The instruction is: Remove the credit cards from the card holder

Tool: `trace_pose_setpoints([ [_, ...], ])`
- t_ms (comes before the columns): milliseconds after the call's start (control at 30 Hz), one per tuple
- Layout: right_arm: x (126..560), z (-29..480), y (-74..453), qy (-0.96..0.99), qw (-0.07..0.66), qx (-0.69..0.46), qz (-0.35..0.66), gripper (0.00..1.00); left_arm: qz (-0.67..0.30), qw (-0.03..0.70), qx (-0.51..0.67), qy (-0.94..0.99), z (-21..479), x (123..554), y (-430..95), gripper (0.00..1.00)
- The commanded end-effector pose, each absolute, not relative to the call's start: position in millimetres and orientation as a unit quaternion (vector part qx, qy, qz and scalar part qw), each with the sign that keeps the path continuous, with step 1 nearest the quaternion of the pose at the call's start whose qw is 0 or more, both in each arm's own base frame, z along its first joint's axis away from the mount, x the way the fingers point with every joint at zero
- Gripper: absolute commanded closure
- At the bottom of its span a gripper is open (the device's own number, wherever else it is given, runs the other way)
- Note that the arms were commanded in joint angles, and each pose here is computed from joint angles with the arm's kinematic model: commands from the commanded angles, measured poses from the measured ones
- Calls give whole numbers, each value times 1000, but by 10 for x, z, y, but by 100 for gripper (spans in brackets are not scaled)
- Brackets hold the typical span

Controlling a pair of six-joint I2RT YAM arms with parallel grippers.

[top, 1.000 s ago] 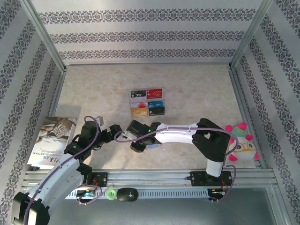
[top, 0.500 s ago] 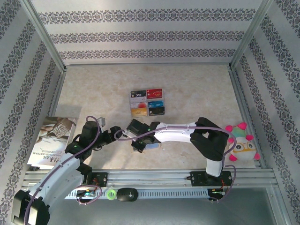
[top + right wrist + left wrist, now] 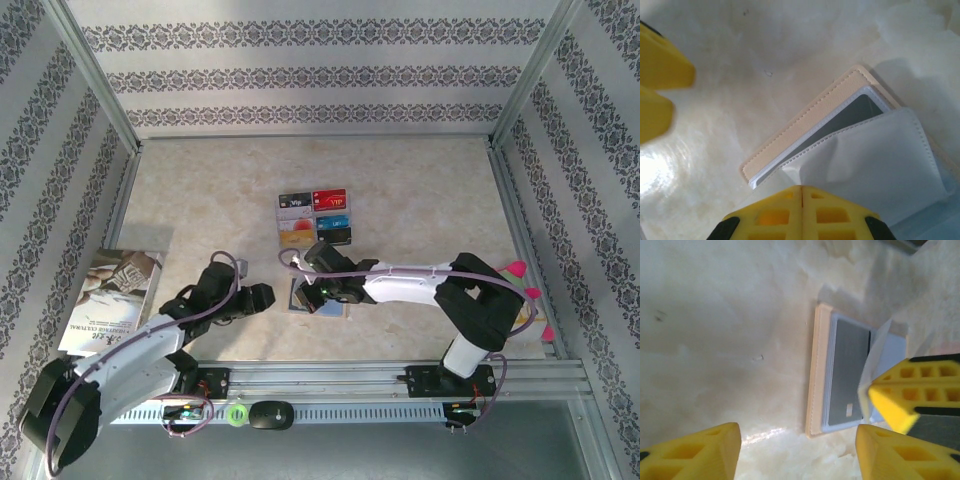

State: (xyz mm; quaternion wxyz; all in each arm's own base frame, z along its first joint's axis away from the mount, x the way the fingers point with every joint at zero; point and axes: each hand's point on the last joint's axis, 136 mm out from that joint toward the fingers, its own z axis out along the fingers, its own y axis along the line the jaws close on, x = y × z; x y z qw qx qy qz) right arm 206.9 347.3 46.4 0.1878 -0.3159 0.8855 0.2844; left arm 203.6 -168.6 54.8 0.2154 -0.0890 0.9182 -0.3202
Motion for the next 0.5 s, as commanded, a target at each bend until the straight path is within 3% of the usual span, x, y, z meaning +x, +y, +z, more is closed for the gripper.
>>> trace_pose_setpoints([
  [0, 2084, 661, 3556, 873, 199, -286, 341, 100, -324, 245, -72, 911, 676, 2202, -1838, 43],
  [300, 2061, 684, 3516, 869, 199, -275, 360, 100, -259, 224, -34, 939, 569, 2264, -2001, 56],
  [467, 2048, 669, 3509, 868, 198, -275, 362, 100, -242, 200, -29, 949, 415, 2237, -2037, 52],
])
